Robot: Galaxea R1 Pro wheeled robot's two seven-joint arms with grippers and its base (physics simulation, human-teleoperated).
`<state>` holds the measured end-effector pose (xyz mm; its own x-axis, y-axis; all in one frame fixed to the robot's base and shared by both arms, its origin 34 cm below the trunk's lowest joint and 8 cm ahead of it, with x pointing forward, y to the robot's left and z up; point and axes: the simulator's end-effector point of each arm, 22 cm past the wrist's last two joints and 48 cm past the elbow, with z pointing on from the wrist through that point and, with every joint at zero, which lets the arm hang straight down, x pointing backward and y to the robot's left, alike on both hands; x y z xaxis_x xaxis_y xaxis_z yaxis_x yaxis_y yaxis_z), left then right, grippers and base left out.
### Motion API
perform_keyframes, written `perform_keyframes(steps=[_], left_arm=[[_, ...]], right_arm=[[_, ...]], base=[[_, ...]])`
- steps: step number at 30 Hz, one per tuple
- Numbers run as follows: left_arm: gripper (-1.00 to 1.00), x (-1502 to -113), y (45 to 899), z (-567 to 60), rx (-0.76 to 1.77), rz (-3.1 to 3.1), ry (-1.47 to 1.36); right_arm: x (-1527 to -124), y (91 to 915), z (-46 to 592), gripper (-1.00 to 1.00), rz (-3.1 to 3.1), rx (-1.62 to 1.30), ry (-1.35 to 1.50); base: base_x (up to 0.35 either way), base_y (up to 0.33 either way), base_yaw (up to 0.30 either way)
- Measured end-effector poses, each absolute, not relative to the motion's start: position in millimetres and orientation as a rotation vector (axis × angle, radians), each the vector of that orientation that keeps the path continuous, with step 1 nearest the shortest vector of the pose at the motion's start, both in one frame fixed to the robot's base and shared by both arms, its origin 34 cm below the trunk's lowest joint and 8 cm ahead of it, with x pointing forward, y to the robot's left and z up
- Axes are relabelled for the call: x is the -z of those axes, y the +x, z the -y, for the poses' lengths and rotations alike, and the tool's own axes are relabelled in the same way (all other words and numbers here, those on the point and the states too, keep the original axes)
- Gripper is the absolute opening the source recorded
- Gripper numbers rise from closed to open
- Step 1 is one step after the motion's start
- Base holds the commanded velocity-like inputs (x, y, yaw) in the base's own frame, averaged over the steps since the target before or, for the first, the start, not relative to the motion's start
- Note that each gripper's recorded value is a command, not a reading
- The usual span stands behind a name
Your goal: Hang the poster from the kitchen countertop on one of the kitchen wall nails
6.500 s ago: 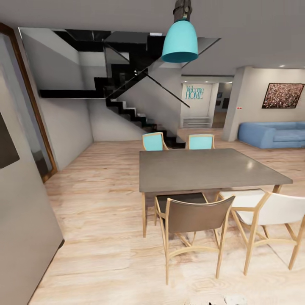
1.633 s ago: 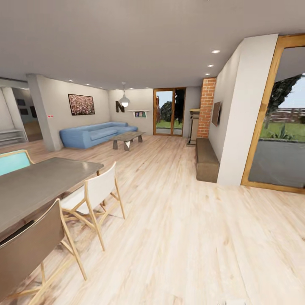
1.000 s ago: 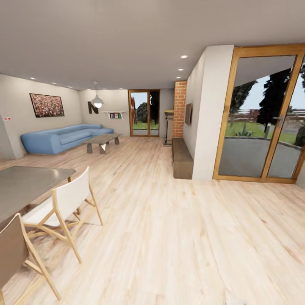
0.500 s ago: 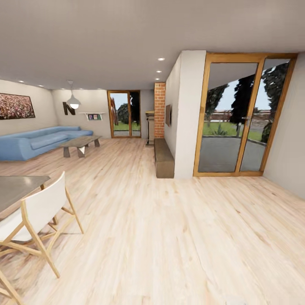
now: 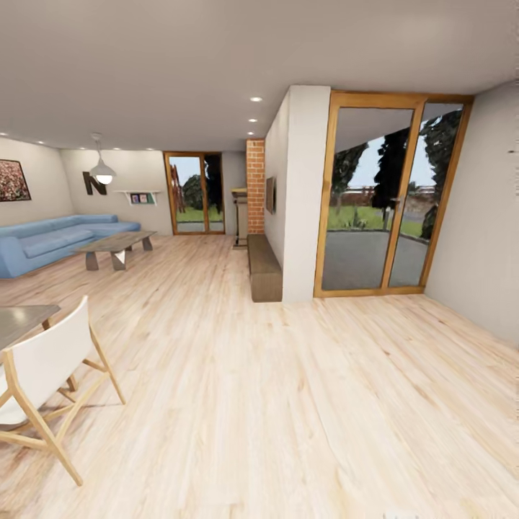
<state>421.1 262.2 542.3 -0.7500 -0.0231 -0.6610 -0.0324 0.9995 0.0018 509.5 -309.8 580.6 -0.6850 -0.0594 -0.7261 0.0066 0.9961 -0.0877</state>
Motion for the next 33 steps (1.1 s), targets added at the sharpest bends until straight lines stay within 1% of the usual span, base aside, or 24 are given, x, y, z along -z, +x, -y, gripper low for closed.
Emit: perform_keyframes(steps=[33], left_arm=[[1.00, -529, 407, -262, -0.018, -2.467, -0.038]], right_arm=[[-561, 495, 309, 1.00, -2.377, 0.105, -0.038]], base=[[0.000, 0.000, -0.149]])
